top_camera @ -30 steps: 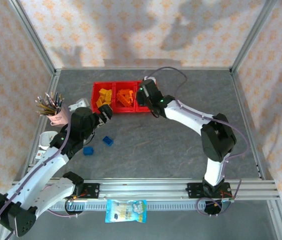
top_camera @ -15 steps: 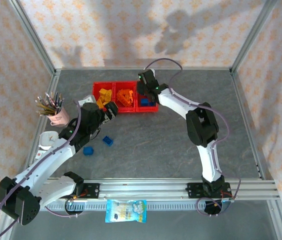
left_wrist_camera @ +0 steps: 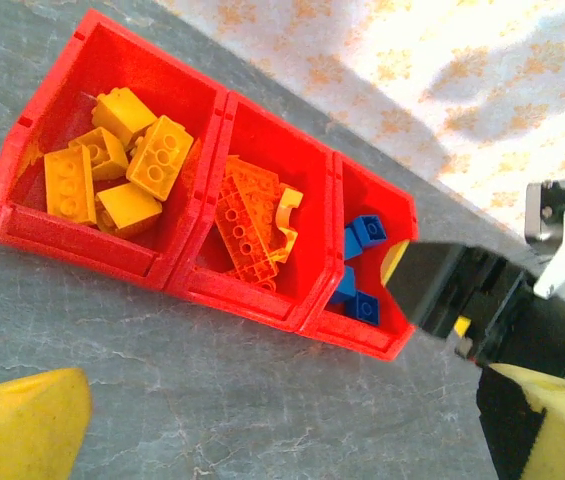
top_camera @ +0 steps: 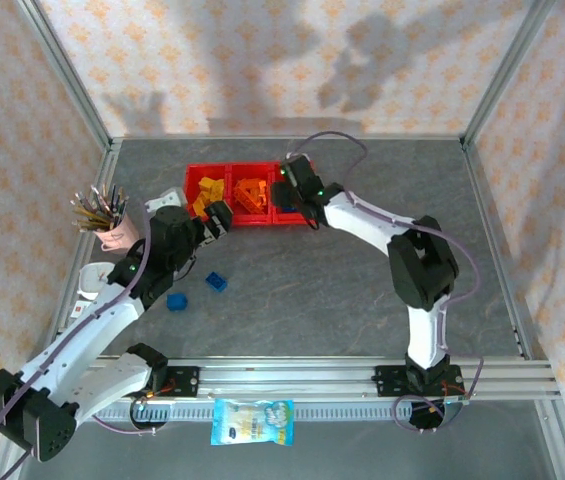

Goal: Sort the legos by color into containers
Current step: Pick up the lego from the middle-left of the table.

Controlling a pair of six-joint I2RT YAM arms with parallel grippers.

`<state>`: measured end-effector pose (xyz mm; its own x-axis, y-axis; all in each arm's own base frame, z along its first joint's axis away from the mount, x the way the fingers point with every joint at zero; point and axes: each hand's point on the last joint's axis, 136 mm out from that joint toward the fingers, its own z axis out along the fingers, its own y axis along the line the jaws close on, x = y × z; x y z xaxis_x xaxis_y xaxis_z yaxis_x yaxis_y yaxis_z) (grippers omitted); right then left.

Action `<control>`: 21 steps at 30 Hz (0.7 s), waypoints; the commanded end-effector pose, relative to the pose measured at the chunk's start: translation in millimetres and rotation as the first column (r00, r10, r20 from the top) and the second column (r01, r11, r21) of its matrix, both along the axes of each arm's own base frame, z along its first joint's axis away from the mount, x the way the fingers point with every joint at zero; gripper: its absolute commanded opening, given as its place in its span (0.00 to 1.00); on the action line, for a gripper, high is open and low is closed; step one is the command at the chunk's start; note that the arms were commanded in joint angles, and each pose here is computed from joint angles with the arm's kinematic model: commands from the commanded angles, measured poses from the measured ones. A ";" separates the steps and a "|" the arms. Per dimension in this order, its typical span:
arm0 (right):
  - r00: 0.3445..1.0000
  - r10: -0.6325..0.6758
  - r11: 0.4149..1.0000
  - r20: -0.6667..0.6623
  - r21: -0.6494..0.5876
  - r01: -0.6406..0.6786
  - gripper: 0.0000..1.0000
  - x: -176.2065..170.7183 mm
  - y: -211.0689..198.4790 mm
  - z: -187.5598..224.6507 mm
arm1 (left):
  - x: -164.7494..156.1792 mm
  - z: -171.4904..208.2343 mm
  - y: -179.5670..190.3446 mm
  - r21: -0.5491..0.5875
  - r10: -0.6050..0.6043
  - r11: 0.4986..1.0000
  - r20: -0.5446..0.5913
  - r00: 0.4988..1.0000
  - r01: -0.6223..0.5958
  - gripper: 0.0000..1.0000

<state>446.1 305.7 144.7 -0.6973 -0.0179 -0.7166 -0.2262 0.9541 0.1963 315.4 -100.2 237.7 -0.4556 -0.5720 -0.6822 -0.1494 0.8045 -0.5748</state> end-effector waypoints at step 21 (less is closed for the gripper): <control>0.875 0.481 0.876 -0.047 0.037 -0.480 0.77 -199.7 152.6 -46.6 | -66.6 8.0 59.5 0.032 0.173 0.985 -0.020 0.985 -0.172 1.00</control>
